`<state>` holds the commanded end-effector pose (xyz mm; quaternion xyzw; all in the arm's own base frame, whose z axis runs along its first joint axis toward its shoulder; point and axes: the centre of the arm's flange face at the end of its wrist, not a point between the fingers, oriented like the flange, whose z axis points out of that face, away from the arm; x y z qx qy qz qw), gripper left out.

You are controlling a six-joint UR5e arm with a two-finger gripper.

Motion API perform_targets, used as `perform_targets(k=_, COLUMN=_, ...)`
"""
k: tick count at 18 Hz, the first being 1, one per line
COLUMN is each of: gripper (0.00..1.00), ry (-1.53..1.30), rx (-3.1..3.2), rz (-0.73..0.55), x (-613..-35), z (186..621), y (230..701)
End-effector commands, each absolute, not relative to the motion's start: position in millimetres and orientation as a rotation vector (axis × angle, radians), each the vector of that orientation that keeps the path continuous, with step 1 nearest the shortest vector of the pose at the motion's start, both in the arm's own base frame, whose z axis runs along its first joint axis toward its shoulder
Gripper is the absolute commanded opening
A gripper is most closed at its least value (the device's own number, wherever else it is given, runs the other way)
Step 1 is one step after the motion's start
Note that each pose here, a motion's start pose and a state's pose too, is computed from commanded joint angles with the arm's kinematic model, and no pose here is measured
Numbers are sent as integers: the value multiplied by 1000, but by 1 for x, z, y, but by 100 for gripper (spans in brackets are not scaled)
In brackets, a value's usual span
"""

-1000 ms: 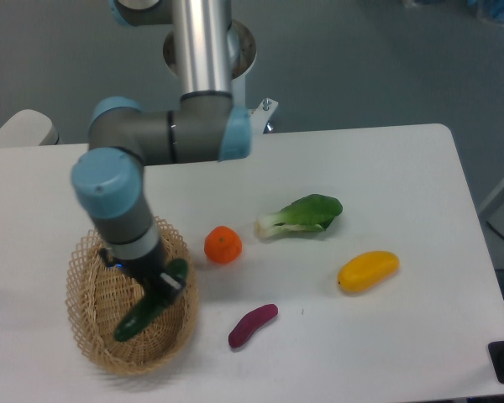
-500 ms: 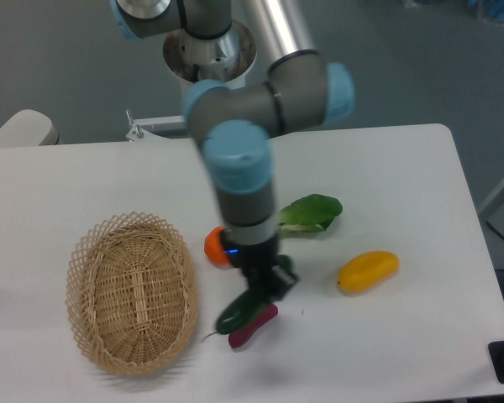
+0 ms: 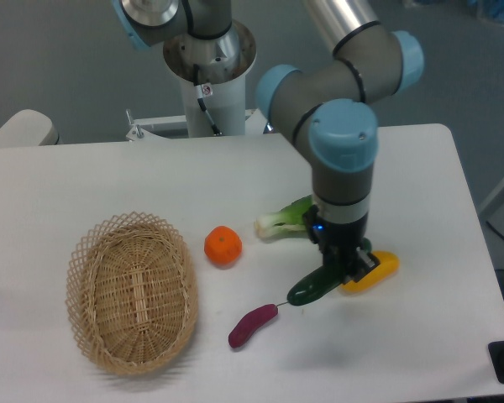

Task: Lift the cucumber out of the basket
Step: 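Carry the held cucumber over beside the yellow fruit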

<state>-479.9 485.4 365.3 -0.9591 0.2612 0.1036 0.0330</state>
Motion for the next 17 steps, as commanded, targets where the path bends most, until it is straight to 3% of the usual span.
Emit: perform_targets(k=17, gripper=32, ry=800, rx=-2953, rz=314, x=-484, z=362, y=486)
